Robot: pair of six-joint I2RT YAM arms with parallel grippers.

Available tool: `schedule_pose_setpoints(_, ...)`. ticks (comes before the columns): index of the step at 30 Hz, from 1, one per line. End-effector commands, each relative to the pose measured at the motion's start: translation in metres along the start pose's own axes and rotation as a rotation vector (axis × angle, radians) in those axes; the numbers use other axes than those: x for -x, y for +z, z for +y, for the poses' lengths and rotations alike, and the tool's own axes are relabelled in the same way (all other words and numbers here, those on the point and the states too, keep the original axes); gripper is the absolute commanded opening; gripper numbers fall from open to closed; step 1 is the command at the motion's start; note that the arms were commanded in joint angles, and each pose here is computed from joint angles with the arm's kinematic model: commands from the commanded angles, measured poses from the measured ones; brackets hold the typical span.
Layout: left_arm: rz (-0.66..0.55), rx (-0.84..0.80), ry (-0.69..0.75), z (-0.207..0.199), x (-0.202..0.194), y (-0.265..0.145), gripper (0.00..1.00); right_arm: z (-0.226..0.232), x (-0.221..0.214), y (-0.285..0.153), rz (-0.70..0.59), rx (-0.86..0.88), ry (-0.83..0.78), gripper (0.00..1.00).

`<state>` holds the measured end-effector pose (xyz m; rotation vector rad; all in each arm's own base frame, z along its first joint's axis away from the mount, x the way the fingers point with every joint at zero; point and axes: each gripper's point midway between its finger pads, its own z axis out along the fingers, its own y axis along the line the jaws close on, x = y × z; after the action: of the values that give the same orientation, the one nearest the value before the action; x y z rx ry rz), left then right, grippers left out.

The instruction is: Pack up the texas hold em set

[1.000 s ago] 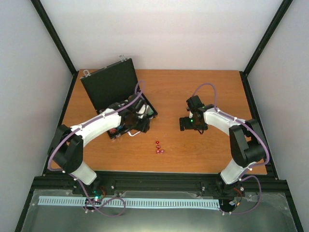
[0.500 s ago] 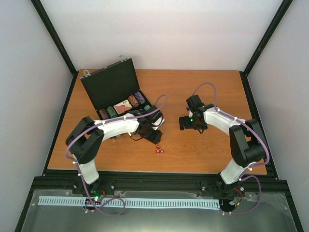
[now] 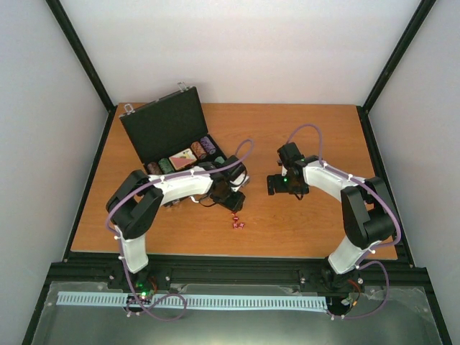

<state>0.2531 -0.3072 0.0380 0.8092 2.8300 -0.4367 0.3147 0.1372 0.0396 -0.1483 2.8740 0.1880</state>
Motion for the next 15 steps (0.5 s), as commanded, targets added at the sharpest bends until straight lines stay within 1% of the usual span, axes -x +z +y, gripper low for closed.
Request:
schedule_pose_setpoints(1, 0.01, -0.012, 0.0, -0.005, -0.007, -0.002, 0.56, 0.0, 0.0, -0.001, -0.014, 0.001, -0.007, 1.0)
schedule_pose_setpoints(4, 0.026, -0.014, -0.01, -0.005, -0.011, 0.002, 0.52, 0.001, 0.001, -0.001, -0.013, 0.002, -0.01, 1.0)
schedule_pose_setpoints(12, 0.045, -0.004, -0.005, -0.004, -0.015, 0.01, 0.52, 0.0, -0.003, -0.001, -0.009, 0.0, -0.01, 1.0)
schedule_pose_setpoints(14, 0.049, -0.01, -0.001, -0.007, -0.015, 0.012, 0.48, 0.0, -0.002, -0.001, -0.013, 0.001, -0.01, 1.0)
schedule_pose_setpoints(15, 0.049, -0.011, 0.001, -0.008, -0.015, 0.014, 0.44, 0.0, -0.002, -0.002, -0.014, 0.0, -0.01, 1.0)
